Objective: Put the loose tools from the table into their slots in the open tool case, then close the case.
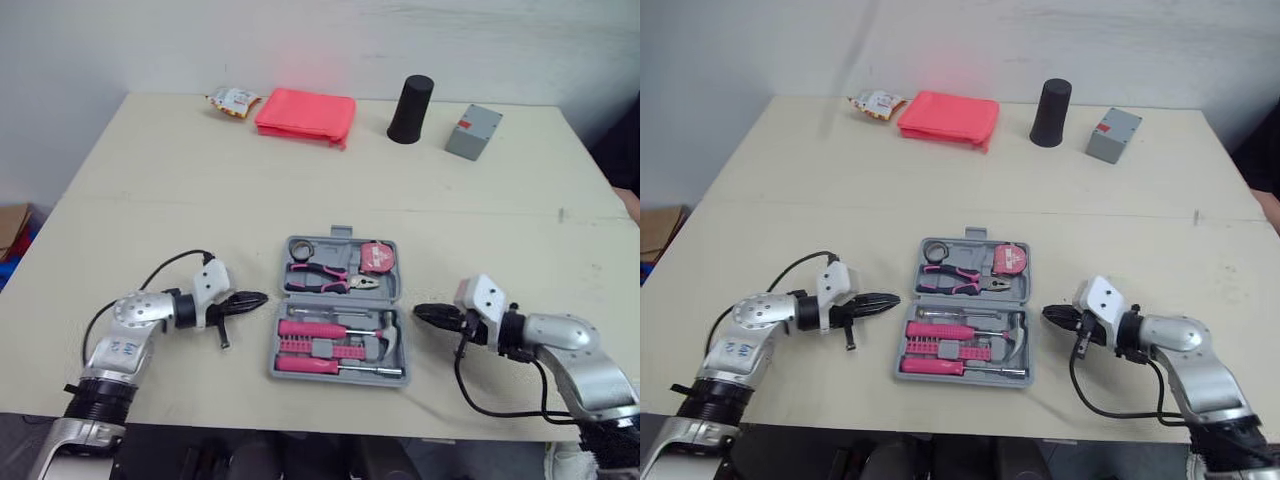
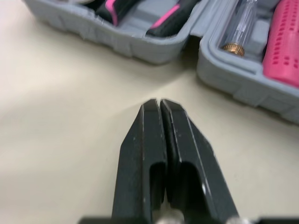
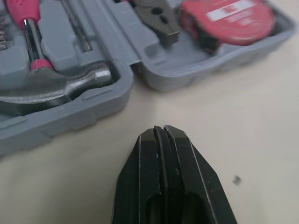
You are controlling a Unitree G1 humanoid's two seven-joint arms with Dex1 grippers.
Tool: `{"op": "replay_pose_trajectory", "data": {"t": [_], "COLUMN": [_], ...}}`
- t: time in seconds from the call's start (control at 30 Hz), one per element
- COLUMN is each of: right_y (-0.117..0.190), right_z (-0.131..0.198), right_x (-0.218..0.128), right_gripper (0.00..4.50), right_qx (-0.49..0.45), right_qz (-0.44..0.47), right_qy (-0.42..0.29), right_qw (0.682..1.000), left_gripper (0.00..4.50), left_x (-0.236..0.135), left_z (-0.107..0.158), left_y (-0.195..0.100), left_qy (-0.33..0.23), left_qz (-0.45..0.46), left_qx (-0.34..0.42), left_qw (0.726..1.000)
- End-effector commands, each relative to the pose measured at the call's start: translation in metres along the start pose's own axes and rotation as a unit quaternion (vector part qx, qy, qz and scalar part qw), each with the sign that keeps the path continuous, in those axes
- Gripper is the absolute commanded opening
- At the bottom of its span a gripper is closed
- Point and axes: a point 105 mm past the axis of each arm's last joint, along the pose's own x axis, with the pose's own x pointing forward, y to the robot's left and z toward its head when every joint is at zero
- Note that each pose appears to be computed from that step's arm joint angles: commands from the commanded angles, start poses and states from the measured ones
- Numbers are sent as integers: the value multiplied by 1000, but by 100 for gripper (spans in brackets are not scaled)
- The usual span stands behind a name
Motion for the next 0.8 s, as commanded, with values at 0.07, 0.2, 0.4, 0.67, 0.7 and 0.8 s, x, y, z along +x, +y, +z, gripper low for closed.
{"op": "replay_pose_trajectory", "data": {"t": [0.07,0.2,0.4,0.67,0.7,0.8], "right_y": [1,-4,-22,-29,-31,-48], "right_z": [17,25,25,22,23,29], "right_x": [16,26,30,22,19,3], "right_gripper": [3,3,3,3,3,32], "right_qx": [-23,-29,-46,-36,-34,-9], "right_qz": [20,16,-1,-4,-10,-64], "right_qy": [-26,-36,-22,-3,-3,-14], "right_qw": [999,999,999,999,999,998], "left_gripper": [0,0,0,0,0,26], "left_x": [21,26,31,14,10,-7], "left_z": [6,8,7,-20,-20,-14], "left_y": [-4,-10,3,29,31,42], "left_qy": [-17,-20,-5,61,56,51], "left_qz": [-3,-22,14,67,69,83], "left_qx": [-11,-20,-31,-51,-60,-68], "left_qw": [1000,999,999,995,994,993]}}
